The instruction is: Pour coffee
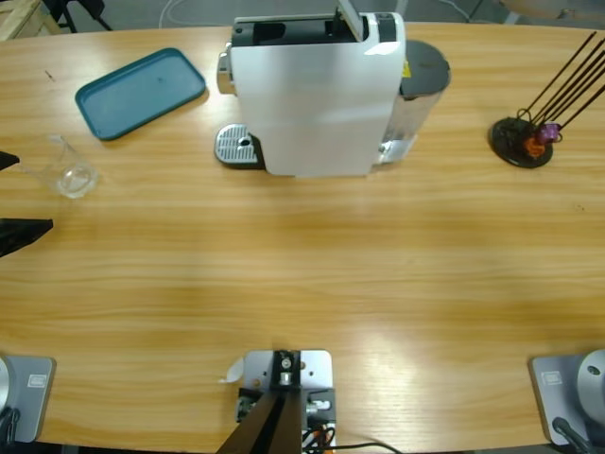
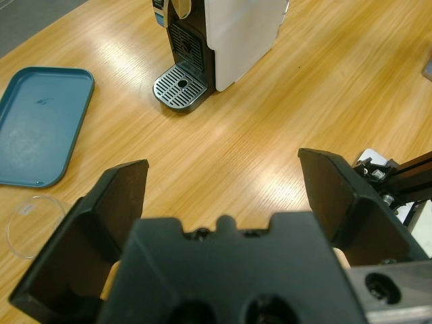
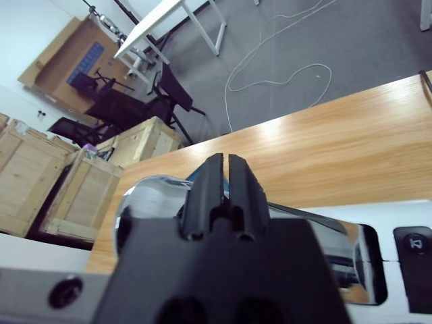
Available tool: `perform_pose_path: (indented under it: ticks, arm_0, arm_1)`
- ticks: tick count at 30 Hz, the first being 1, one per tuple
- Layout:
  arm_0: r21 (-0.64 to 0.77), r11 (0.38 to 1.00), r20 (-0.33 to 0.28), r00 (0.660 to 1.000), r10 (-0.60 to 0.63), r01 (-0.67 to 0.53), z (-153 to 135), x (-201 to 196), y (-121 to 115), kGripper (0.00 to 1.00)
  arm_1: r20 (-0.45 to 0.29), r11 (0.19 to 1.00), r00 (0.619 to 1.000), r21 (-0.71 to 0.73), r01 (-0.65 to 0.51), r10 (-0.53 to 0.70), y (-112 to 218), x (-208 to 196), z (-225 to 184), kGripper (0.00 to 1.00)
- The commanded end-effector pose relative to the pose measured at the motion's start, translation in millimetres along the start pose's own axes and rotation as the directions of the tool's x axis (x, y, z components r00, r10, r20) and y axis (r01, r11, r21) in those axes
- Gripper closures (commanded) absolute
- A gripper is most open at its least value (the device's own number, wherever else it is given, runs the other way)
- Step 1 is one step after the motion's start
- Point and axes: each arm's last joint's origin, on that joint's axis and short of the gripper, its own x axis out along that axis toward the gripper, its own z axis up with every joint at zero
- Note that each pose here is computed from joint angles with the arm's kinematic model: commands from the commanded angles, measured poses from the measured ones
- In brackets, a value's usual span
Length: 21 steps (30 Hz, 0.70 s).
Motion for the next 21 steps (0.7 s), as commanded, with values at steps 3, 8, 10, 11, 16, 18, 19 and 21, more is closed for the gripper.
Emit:
perform_pose_path:
  ticks: [3,8,10,11,16,18,19,21]
  arm_0:
    - [-0.006,1.000,-0.013,1.000,0.003,-0.003,-3.0,0.2,0.6,0.036]
    - [-0.005,1.000,-0.021,1.000,0.003,-0.004,-2.1,3.1,0.6,0.036]
    - [-0.005,1.000,-0.022,1.000,0.004,-0.004,-2.7,3.3,0.7,0.036]
    - [-0.005,1.000,-0.025,1.000,0.005,-0.005,-3.2,3.5,0.7,0.036]
    - [-0.005,1.000,-0.023,1.000,0.005,-0.005,-2.6,3.5,0.7,0.036]
    - [-0.005,1.000,-0.024,1.000,0.005,-0.005,-3.2,3.3,0.7,0.036]
    - [-0.005,1.000,-0.024,1.000,0.005,-0.005,-3.4,3.1,0.8,0.036]
    - [-0.005,1.000,-0.024,1.000,0.005,-0.005,-3.1,3.3,0.8,0.036]
  arm_1:
    - [-0.199,0.988,0.979,-0.151,0.019,-0.049,-0.7,30.7,-87.2,1.000]
    - [-0.224,0.985,0.973,-0.173,0.021,-0.060,-1.6,36.1,-101.9,1.000]
    - [-0.244,0.983,0.968,-0.182,0.021,-0.065,-4.8,38.4,-107.9,1.000]
    - [-0.248,0.983,0.966,-0.185,0.019,-0.065,-4.9,38.9,-109.4,1.000]
    - [-0.266,0.973,0.958,-0.227,0.048,-0.109,-13.2,44.6,-114.9,1.000]
    - [-0.273,0.968,0.953,-0.240,0.069,-0.135,-19.6,51.0,-114.4,1.000]
    - [-0.282,0.965,0.948,-0.252,0.076,-0.148,-22.1,53.3,-115.5,1.000]
    - [-0.309,0.956,0.934,-0.278,0.090,-0.178,-26.9,56.1,-122.2,1.000]
